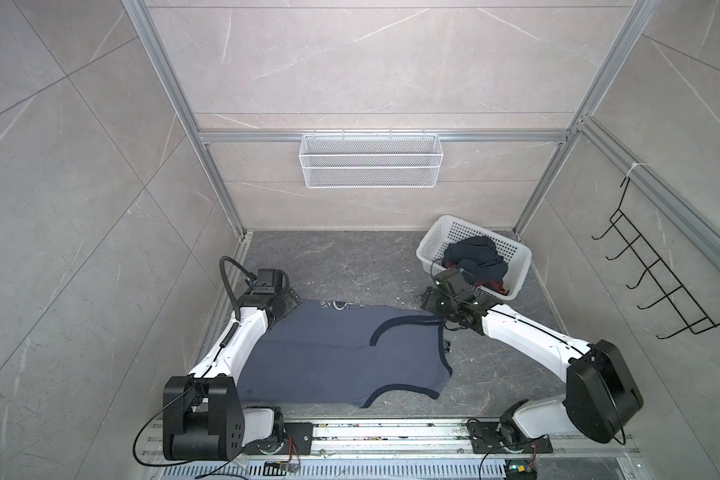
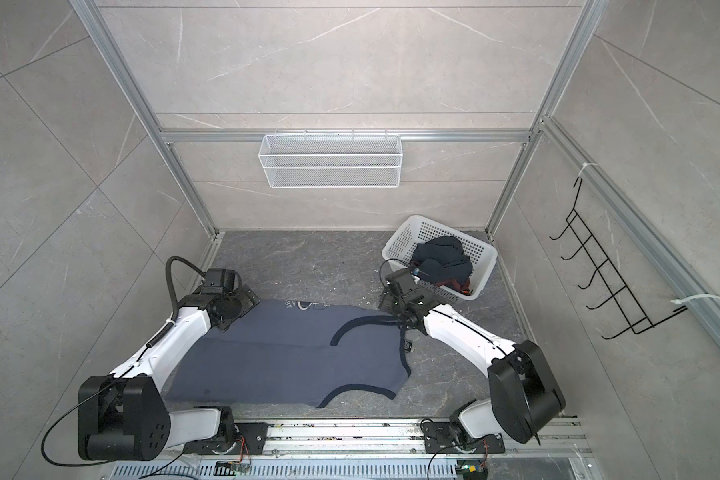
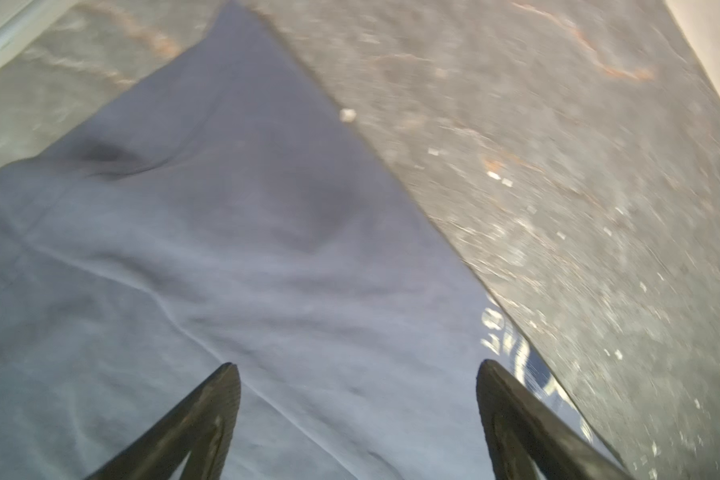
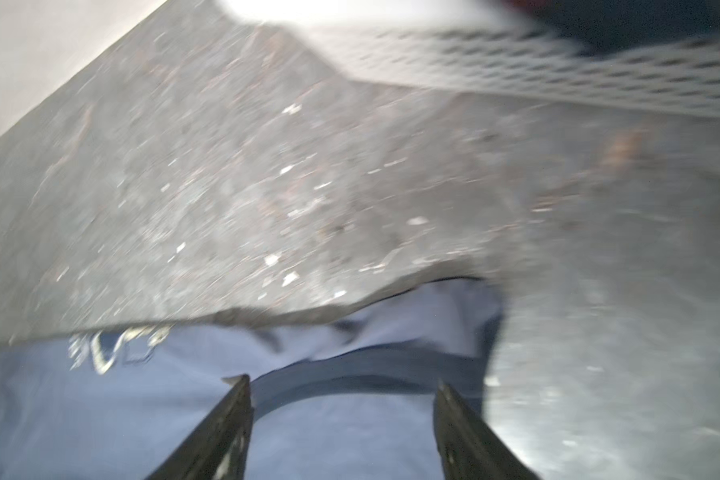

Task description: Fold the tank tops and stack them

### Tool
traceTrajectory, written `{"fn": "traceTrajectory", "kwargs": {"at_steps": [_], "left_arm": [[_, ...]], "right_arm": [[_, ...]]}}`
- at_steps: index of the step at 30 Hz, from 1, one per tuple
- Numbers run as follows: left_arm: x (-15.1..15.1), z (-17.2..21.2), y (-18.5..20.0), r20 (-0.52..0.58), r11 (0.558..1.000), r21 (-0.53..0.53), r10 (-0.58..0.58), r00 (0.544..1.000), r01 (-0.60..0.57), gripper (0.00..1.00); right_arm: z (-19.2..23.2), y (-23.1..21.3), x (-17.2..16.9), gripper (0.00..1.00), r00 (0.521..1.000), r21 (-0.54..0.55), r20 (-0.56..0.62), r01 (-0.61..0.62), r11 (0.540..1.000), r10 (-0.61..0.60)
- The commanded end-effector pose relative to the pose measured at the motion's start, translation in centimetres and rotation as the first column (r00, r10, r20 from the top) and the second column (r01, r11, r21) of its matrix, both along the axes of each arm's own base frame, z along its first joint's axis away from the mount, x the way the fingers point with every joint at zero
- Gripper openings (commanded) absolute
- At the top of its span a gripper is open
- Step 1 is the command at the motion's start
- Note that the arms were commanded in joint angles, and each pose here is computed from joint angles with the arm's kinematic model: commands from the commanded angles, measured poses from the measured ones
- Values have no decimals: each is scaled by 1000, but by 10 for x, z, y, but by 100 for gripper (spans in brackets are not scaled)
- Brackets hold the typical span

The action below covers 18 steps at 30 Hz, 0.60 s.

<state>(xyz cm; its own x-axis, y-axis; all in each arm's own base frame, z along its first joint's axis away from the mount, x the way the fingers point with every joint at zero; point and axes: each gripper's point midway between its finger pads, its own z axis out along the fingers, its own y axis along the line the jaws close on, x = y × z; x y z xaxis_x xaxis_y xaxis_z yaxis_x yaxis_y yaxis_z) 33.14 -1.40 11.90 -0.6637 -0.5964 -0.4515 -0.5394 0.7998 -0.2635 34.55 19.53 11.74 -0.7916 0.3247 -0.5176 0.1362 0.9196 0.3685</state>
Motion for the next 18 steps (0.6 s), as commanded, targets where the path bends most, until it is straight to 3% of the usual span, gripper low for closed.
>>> {"fn": "traceTrajectory", "kwargs": {"at_steps": [1,7,18], "left_arm": [[4,-12,-25,-79,993,18,-113,990,115,91],[7,-51,-47,-169,986,-26,-167,971,165,91],[5,-103,-43,-234,993,-69,-107,966,93,91]], "right_arm": [[-30,39,-6,68,990,36,-97,-100,994,103],[-70,64,-5,67,969,51,-206,-126,991,134],[-120,44,18,62,944,-89,-324,-97,991,63]]}}
